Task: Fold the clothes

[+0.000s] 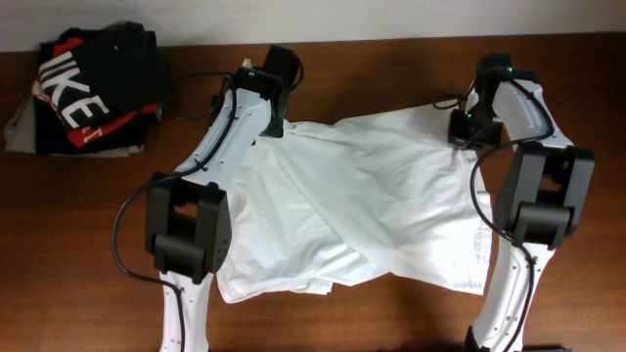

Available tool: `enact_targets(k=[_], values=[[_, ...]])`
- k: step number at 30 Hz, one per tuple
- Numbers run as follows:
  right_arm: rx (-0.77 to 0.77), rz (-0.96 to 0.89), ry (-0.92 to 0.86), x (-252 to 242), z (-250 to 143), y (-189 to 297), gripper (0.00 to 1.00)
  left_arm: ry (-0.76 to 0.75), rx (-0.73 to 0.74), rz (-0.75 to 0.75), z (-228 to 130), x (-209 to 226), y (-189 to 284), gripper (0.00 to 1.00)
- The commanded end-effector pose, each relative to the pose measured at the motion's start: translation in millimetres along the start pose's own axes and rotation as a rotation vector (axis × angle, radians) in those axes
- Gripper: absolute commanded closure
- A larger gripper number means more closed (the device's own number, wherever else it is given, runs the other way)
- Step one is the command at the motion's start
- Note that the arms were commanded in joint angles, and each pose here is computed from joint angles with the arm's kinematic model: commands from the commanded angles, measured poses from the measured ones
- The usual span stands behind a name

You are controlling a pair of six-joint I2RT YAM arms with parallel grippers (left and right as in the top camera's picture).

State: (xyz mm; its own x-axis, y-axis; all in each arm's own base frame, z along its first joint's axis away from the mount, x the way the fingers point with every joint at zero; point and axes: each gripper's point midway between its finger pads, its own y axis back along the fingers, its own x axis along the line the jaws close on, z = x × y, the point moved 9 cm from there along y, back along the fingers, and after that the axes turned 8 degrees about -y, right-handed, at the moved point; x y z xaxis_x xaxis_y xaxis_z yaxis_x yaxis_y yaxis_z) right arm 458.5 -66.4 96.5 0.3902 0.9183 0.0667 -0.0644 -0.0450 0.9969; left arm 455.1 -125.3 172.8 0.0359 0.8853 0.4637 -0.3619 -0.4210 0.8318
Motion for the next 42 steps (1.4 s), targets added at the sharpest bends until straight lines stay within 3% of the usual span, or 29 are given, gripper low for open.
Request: enact_targets(k=[1,4,14,15,16,18,20,23,26,30,33,38,40,42], values=[[-0.099,0.028,0.008,10,22,42,0.96,0.035,-0.023,-0.014,3,9,12,0.01],[-0.218,0.058,0.014,17,40,86,0.96,0.035,-0.023,-0.014,3,9,12,0.01],[-0.603,0.168,-0.029,42,95,106,0.96,0.047,-0.028,-0.015,4,9,12,0.01],[-0.606,0.166,-0.029,42,98,98,0.87,0.049,-0.032,-0.016,4,9,12,0.01],[-0.597,0.144,-0.035,41,100,88,0.69,0.058,-0.033,-0.016,4,9,12,0.01],[-0.606,-0.018,-0.085,26,103,74,0.57,0.071,-0.032,-0.02,4,8,12,0.01],[-0.571,-0.077,-0.115,9,98,85,0.0,0.07,-0.03,-0.029,4,8,12,0.01],[-0.489,-0.097,-0.149,-11,83,127,0.01,0.051,0.009,-0.101,-3,5,20,0.01],[-0.436,0.02,-0.189,-11,56,183,0.01,0.055,-0.018,-0.145,-9,20,59,0.01],[-0.513,0.126,-0.174,-10,-1,275,0.01,0.066,-0.194,-0.207,-41,63,176,0.01],[-0.542,0.274,-0.113,-1,-23,307,0.01,0.01,-0.202,-0.227,-69,69,211,0.01],[-0.459,0.456,-0.046,11,-67,338,0.01,0.079,-0.204,-0.171,-121,102,255,0.01],[-0.372,0.409,-0.044,16,-100,337,0.01,0.092,-0.28,-0.249,-143,115,283,0.01],[-0.246,0.174,-0.141,15,-132,301,0.01,0.024,-0.266,-0.361,-160,105,296,0.01]])
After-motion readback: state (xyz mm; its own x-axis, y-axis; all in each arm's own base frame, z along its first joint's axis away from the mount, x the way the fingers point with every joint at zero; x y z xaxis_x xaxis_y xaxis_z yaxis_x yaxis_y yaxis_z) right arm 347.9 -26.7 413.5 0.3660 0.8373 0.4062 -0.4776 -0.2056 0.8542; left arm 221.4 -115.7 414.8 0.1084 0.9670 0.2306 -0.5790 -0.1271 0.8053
